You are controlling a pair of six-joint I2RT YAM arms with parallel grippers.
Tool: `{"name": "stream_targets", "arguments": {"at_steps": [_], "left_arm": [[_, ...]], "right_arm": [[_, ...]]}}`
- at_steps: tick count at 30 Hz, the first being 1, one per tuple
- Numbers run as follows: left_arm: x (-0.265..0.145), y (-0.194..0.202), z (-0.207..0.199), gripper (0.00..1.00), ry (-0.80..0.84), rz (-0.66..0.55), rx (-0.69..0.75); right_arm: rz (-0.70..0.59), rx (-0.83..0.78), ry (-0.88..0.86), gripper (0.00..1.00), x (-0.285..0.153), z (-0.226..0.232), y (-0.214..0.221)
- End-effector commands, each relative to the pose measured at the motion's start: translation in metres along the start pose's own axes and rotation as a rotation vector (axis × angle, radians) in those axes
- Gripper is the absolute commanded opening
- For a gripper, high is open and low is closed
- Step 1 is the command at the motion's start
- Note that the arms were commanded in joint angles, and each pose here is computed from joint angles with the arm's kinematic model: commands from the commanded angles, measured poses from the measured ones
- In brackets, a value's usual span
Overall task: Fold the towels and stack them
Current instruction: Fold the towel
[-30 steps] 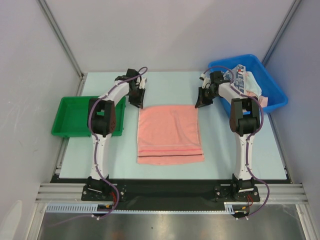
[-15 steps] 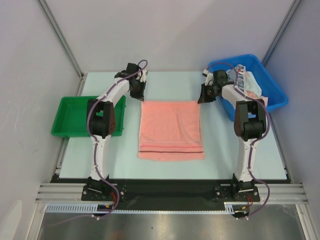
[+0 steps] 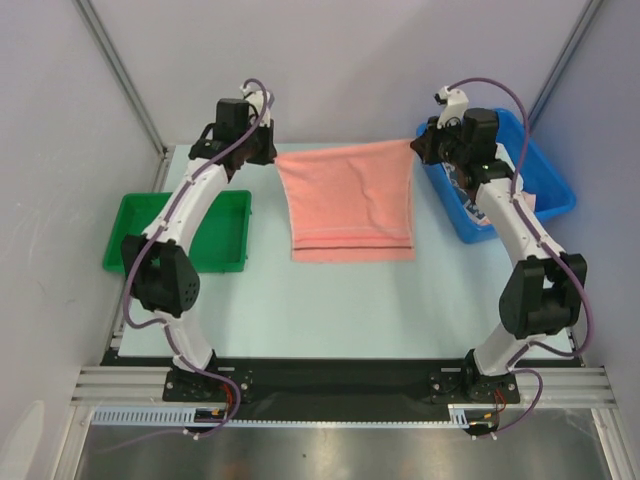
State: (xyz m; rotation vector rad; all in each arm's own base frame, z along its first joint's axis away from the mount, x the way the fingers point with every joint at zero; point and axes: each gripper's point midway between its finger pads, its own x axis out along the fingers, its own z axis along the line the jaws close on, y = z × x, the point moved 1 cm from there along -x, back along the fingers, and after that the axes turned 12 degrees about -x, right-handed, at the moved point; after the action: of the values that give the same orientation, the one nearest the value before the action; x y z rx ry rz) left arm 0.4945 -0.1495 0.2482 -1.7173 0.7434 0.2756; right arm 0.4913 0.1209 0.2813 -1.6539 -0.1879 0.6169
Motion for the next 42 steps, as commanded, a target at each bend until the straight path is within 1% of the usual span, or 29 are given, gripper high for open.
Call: {"name": "stream_targets", "arguments": {"at_steps": [1, 2, 4, 5, 6, 8, 9, 11, 12, 14, 15, 17, 18, 20, 21, 23, 25, 27, 28, 29, 30, 36, 38, 42], "left_arm": [[-0.041, -0.04, -0.012, 0.0, 0.016, -0.155, 0.024], [-0.055, -0.047, -0.014, 0.0, 0.018, -0.186, 0.028], [-0.071, -0.054, -0.017, 0.0, 0.017, -0.219, 0.034], [-0.087, -0.059, -0.019, 0.0, 0.017, -0.251, 0.043], [-0.093, -0.061, -0.019, 0.0, 0.014, -0.267, 0.047], [-0.106, -0.063, -0.021, 0.0, 0.024, -0.301, 0.055], [-0.122, -0.068, -0.028, 0.0, 0.05, -0.331, 0.065], [-0.134, -0.069, -0.033, 0.0, 0.074, -0.358, 0.079], [-0.15, -0.075, -0.039, 0.0, 0.094, -0.395, 0.089], [-0.161, -0.071, -0.043, 0.0, 0.117, -0.405, 0.11], [-0.177, -0.073, -0.047, 0.0, 0.134, -0.433, 0.116], [-0.186, -0.068, -0.051, 0.0, 0.161, -0.433, 0.163], [-0.192, -0.065, -0.054, 0.0, 0.178, -0.432, 0.174], [-0.209, -0.06, -0.062, 0.0, 0.215, -0.439, 0.21], [-0.212, -0.057, -0.063, 0.0, 0.223, -0.436, 0.22], [-0.216, -0.051, -0.062, 0.0, 0.222, -0.44, 0.249], [-0.213, -0.053, -0.058, 0.0, 0.203, -0.439, 0.26], [-0.197, -0.051, -0.049, 0.0, 0.163, -0.4, 0.273], [-0.199, -0.058, -0.051, 0.0, 0.159, -0.409, 0.281], [-0.19, -0.058, -0.049, 0.0, 0.154, -0.383, 0.284], [-0.189, -0.057, -0.049, 0.0, 0.154, -0.369, 0.285], [-0.205, -0.071, -0.053, 0.0, 0.147, -0.416, 0.262], [-0.211, -0.069, -0.054, 0.0, 0.148, -0.417, 0.253], [-0.224, -0.052, -0.062, 0.0, 0.185, -0.399, 0.241]], "right_arm": [[-0.161, -0.068, 0.07, 0.0, -0.037, -0.007, -0.058], [-0.179, -0.073, 0.072, 0.0, -0.042, -0.005, -0.064], [-0.219, -0.086, 0.074, 0.0, -0.054, -0.001, -0.072], [-0.246, -0.097, 0.076, 0.0, -0.067, 0.003, -0.081], [-0.293, -0.116, 0.069, 0.0, -0.073, 0.006, -0.091], [-0.324, -0.131, 0.045, 0.0, -0.086, 0.014, -0.096], [-0.329, -0.137, 0.028, 0.0, -0.09, 0.018, -0.097], [-0.347, -0.159, -0.036, 0.0, -0.101, 0.032, -0.101], [-0.361, -0.174, -0.089, 0.0, -0.107, 0.043, -0.103], [-0.373, -0.19, -0.128, 0.0, -0.115, 0.052, -0.103], [-0.401, -0.203, -0.167, 0.0, -0.129, 0.062, -0.11], [-0.428, -0.211, -0.209, 0.0, -0.141, 0.068, -0.114], [-0.449, -0.211, -0.273, 0.0, -0.151, 0.076, -0.117], [-0.462, -0.181, -0.342, 0.0, -0.163, 0.086, -0.12], [-0.474, -0.189, -0.395, 0.0, -0.171, 0.094, -0.122], [-0.479, -0.17, -0.431, 0.0, -0.169, 0.097, -0.123], [-0.44, -0.149, -0.454, 0.0, -0.151, 0.088, -0.118], [-0.409, -0.135, -0.504, 0.0, -0.141, 0.086, -0.112], [-0.408, -0.135, -0.506, 0.0, -0.136, 0.082, -0.113], [-0.414, -0.142, -0.506, 0.0, -0.136, 0.081, -0.115], [-0.418, -0.15, -0.503, 0.0, -0.136, 0.08, -0.116], [-0.427, -0.168, -0.455, 0.0, -0.142, 0.076, -0.125], [-0.417, -0.155, -0.435, 0.0, -0.145, 0.076, -0.122], [-0.421, -0.145, -0.387, 0.0, -0.17, 0.084, -0.12]]}}
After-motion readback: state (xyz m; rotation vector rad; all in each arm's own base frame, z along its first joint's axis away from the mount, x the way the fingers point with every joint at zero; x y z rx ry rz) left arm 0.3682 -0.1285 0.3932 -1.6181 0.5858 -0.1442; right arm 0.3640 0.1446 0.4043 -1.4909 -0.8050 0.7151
